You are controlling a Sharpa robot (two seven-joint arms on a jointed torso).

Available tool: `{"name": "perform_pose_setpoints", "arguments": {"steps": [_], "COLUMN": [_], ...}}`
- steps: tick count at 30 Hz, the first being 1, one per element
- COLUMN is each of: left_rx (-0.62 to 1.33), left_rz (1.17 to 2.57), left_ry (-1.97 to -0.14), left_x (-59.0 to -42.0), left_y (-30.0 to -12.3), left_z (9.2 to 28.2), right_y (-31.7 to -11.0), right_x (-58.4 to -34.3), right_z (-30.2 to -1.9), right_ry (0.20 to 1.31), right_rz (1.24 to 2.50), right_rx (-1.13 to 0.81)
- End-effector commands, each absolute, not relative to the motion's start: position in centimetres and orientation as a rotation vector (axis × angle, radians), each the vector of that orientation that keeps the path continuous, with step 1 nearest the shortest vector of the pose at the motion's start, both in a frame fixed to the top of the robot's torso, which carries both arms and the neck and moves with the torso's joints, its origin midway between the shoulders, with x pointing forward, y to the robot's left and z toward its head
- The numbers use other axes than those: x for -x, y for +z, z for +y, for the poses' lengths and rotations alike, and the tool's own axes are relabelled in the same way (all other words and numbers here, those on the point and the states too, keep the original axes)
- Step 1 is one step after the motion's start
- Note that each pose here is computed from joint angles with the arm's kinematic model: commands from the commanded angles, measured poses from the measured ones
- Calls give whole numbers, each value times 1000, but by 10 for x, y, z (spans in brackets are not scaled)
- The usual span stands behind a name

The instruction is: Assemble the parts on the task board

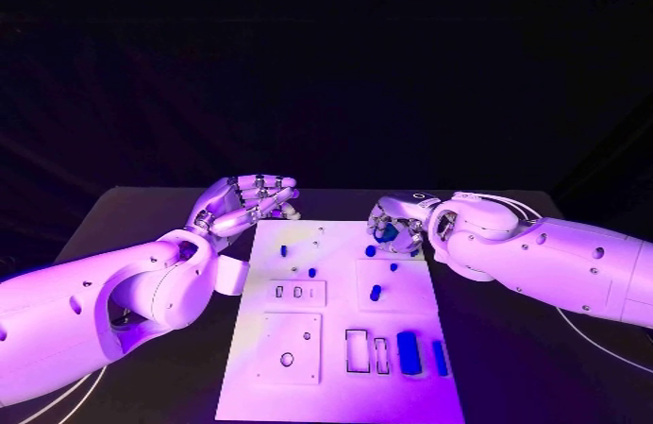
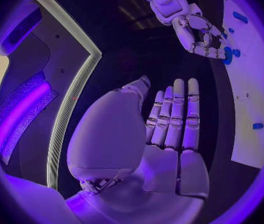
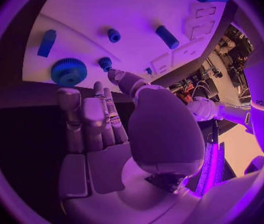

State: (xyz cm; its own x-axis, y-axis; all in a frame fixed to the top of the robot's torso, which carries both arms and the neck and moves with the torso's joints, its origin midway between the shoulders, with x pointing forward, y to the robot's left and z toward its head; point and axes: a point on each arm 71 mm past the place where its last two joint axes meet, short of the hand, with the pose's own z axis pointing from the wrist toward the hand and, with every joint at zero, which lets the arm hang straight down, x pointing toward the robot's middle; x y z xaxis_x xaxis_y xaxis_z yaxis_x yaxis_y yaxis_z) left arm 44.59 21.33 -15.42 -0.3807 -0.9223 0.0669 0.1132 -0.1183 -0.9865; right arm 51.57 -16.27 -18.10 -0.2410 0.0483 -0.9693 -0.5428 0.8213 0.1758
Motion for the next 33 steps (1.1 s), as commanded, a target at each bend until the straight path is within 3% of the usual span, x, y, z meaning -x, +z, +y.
{"name": "perform_pose_setpoints", "arguments": {"steps": [1,33], "left_rx": [964,960], "left_rz": [1337,1346], "left_ry": [-1644,-1666], "left_x": [-446,-443], "left_y": [-153,-150], "left_z": [211,207], "right_y": [-186,-201], "right_x": [-516,-520], "right_z": [-162,-154], "right_ry": [551,549], "right_rz": [1766,1777], "right_rx": [411,399]}}
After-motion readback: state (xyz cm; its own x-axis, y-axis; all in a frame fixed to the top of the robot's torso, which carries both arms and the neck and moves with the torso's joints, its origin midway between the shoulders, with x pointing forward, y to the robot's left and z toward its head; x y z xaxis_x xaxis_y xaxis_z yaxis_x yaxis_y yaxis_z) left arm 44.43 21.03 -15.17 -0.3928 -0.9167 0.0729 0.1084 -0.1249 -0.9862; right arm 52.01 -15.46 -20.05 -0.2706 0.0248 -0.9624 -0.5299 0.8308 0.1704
